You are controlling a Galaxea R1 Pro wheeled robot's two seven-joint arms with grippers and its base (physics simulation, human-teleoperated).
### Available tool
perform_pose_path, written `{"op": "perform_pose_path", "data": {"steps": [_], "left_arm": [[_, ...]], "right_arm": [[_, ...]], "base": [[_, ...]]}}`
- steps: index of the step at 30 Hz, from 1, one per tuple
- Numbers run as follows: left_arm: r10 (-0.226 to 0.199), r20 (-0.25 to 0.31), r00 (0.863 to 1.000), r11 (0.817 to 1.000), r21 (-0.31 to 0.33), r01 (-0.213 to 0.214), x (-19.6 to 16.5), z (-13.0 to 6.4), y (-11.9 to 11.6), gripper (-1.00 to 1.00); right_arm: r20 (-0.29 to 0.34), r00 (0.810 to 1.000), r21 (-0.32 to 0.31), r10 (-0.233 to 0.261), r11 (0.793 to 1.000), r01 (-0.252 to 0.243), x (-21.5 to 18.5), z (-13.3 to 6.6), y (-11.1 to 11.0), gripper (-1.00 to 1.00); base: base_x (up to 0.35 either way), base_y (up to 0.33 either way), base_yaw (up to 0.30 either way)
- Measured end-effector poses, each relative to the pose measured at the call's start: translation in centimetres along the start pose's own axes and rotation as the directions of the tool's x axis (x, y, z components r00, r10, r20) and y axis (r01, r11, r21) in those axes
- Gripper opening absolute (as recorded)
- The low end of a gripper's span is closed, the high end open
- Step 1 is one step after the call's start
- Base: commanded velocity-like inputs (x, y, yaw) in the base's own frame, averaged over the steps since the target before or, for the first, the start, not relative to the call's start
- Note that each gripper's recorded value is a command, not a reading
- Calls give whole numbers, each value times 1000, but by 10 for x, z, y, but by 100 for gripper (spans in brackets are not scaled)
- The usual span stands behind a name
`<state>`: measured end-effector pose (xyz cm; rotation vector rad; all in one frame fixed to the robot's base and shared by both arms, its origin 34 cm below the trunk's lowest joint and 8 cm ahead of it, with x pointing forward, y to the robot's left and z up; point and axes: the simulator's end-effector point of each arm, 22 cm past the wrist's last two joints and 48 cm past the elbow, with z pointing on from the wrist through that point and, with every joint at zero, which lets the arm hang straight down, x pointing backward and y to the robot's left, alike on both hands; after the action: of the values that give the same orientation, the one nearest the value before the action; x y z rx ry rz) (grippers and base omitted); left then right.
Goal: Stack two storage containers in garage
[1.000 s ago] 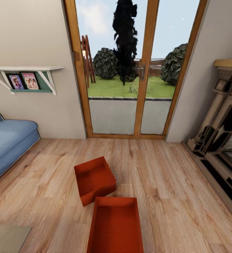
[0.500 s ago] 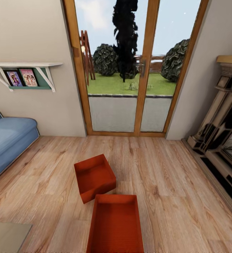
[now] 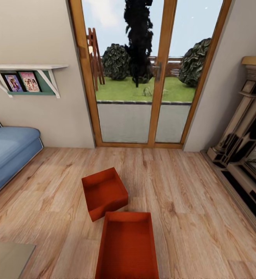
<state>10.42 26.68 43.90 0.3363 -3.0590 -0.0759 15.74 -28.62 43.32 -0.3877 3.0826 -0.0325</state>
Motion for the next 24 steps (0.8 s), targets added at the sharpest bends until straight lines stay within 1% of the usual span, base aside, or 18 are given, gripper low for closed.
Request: {"op": "perform_pose_path", "data": {"steps": [24], "left_arm": [[1, -38, 999, 1000, -8, -2, 15, -1, 3, 100]], "right_arm": [[-36, 999, -8, 4, 1000, -4, 14, 0, 3, 100]], "base": [[0, 0, 0]]}}
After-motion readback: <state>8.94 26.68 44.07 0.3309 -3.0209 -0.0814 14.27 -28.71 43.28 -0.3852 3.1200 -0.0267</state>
